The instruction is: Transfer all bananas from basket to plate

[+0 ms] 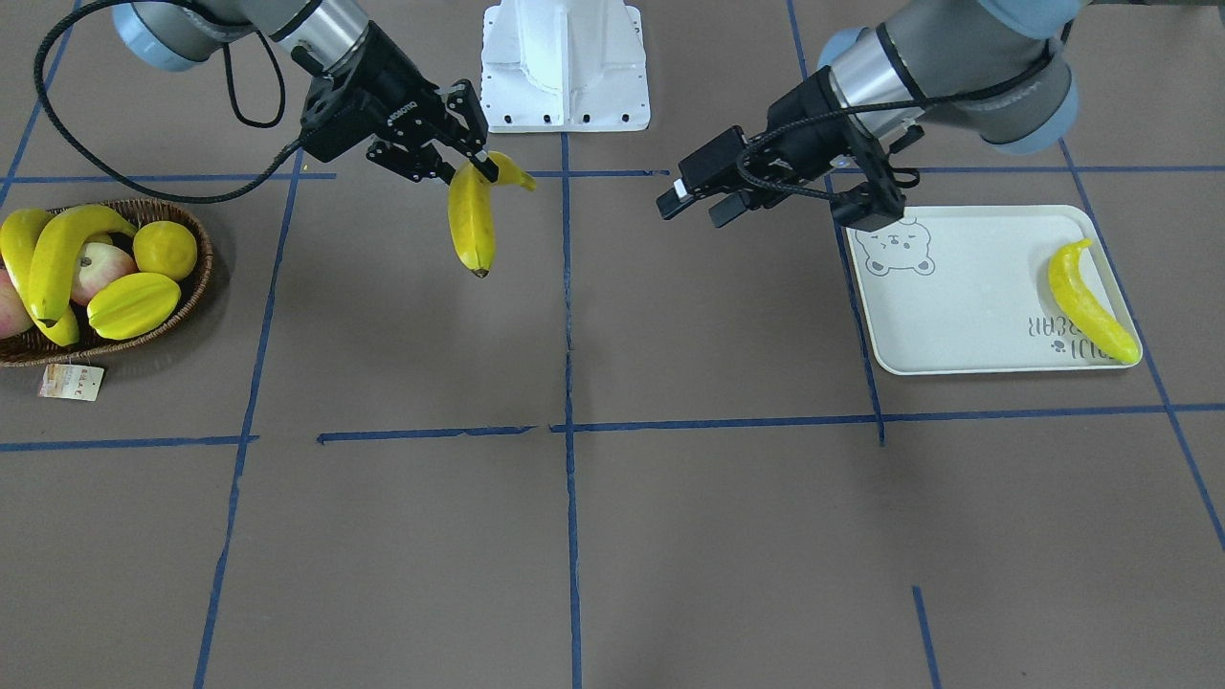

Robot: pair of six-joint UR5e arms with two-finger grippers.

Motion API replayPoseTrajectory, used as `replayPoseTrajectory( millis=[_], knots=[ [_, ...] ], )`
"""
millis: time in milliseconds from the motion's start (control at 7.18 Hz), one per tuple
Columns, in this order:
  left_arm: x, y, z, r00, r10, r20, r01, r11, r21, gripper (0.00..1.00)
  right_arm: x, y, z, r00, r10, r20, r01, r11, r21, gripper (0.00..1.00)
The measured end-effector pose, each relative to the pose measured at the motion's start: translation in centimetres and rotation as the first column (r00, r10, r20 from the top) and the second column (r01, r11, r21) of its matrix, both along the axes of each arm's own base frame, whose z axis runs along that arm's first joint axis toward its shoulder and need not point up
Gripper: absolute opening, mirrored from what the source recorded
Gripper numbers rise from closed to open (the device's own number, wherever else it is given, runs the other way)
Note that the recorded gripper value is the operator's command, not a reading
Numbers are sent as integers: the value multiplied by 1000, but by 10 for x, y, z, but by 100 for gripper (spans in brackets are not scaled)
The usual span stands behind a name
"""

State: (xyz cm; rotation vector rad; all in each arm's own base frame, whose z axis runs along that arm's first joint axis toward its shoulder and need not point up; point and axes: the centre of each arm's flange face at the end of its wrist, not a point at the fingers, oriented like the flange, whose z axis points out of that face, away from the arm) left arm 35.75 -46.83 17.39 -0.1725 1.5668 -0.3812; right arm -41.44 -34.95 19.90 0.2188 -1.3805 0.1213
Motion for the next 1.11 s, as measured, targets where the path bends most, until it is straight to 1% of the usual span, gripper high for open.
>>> replayPoseTrajectory(
  millis=[139, 418, 696, 836, 975, 1114],
  knots=[
    [20, 10, -14, 1000, -21, -18, 20, 1000, -13, 99, -21, 9, -14, 1000, 19, 16, -19, 1000, 0, 0],
    [55, 30, -23, 998, -50, -31, 49, 998, -27, 99, -50, 15, -40, 999, 32, 21, -32, 999, -1, 0],
    [75, 43, -22, 998, -48, -27, 47, 998, -33, 99, -60, 20, -54, 999, 36, 31, -35, 999, -14, 1],
    [83, 48, -21, 998, -51, -26, 50, 998, -34, 93, -62, 23, -58, 998, 40, 38, -39, 999, -18, 2],
    [90, 52, -21, 998, -62, -25, 61, 998, -35, 78, -62, 24, -59, 998, 42, 41, -41, 999, -20, 3],
    [94, 56, -21, 997, -71, -25, 70, 997, -34, 74, -62, 24, -60, 998, 42, 43, -41, 999, -20, 3]
  ],
)
